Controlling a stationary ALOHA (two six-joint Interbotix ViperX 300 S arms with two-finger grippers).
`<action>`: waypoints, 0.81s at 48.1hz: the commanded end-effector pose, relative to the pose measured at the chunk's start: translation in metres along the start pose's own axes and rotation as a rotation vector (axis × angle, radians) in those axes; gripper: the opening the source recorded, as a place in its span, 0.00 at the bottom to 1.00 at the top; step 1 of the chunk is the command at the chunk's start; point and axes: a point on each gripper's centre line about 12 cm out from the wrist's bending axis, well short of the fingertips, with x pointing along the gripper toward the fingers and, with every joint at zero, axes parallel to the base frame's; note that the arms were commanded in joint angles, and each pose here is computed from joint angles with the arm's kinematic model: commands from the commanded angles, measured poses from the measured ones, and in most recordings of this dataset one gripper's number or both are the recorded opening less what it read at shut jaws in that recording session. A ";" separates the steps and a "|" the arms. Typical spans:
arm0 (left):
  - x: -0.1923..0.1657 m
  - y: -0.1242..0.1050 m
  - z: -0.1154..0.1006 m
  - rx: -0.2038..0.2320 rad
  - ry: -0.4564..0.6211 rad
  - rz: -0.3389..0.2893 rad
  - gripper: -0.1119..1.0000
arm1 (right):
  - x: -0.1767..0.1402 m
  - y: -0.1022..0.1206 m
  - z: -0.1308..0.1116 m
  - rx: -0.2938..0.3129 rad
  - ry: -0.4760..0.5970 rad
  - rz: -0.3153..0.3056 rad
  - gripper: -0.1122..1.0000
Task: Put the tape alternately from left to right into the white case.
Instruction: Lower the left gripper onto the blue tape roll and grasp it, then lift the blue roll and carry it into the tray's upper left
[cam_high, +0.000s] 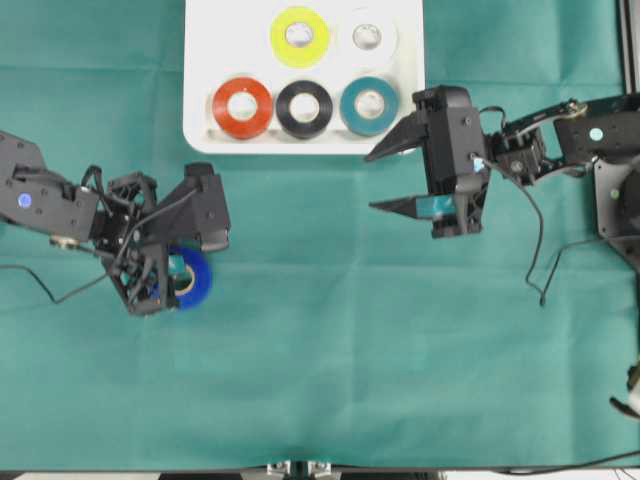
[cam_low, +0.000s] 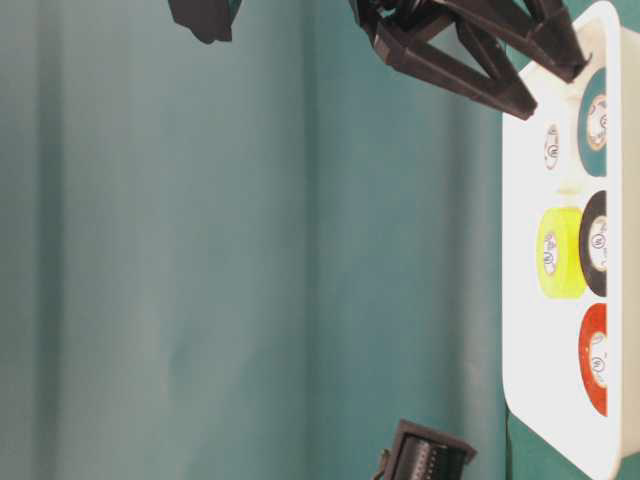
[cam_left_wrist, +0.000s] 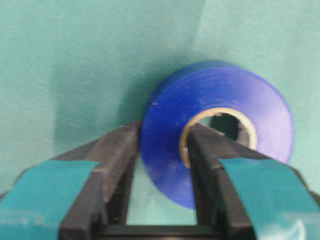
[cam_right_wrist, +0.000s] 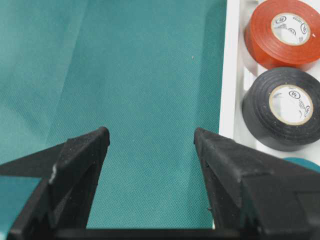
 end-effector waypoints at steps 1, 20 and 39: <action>-0.009 -0.006 0.007 0.002 -0.034 -0.021 0.07 | -0.003 0.001 0.012 -0.003 -0.039 0.005 0.76; -0.057 -0.016 0.026 0.004 -0.081 -0.048 0.06 | -0.003 0.001 0.012 -0.005 -0.041 0.006 0.76; -0.091 -0.017 0.047 -0.014 -0.075 -0.036 0.06 | -0.003 0.001 0.011 -0.003 -0.038 0.005 0.76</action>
